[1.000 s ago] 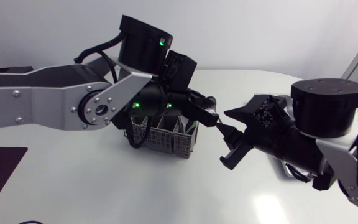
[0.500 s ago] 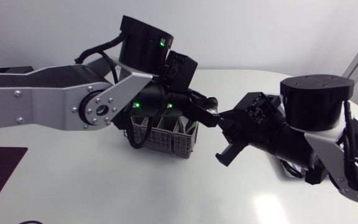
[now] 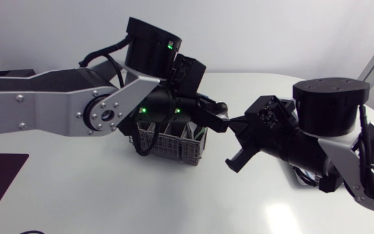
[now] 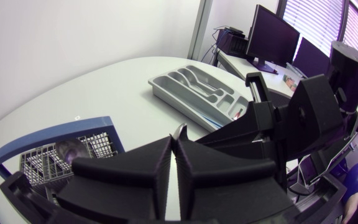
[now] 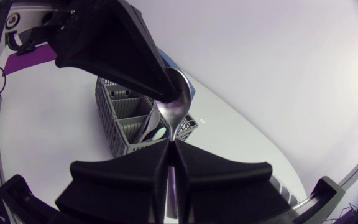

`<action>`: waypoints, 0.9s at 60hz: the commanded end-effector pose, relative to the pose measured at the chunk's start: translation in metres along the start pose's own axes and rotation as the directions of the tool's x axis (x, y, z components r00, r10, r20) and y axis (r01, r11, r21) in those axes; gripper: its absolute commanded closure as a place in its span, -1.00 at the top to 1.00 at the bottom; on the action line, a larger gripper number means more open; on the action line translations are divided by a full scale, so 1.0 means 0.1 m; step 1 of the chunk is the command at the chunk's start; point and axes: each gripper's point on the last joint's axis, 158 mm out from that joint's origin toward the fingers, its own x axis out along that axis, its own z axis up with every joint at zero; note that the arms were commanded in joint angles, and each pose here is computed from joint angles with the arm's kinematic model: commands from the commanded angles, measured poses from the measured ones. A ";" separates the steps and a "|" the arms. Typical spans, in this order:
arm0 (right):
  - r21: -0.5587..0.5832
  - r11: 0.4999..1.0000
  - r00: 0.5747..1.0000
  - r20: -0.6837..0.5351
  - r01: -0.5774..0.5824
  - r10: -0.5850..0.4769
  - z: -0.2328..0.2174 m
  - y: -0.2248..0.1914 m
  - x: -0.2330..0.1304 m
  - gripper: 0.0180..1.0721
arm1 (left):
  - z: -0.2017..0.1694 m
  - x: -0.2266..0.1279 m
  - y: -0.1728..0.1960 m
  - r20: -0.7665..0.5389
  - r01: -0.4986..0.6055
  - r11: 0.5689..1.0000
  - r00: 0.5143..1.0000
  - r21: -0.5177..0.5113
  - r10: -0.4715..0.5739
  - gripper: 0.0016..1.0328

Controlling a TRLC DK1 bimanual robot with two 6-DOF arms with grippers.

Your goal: Sort the cutlery from the basket into the organizer compartments.

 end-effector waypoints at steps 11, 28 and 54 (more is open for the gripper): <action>-0.001 0.999 0.999 -0.021 -0.036 0.036 -0.06 0.10 -0.04 -0.87 | 0.24 -0.07 0.12 0.059 -0.012 1.000 0.998 -0.021 0.013 0.34; 0.018 0.998 0.997 -0.043 -0.065 0.066 -0.19 0.06 -0.20 -0.87 | 0.58 -0.31 0.63 0.131 -0.118 0.993 0.985 0.026 0.114 0.76; 0.059 0.995 0.992 -0.094 -0.081 0.087 -0.71 -0.30 -0.46 -0.87 | 0.67 -0.52 0.97 0.154 -0.206 0.969 0.971 0.136 0.185 0.78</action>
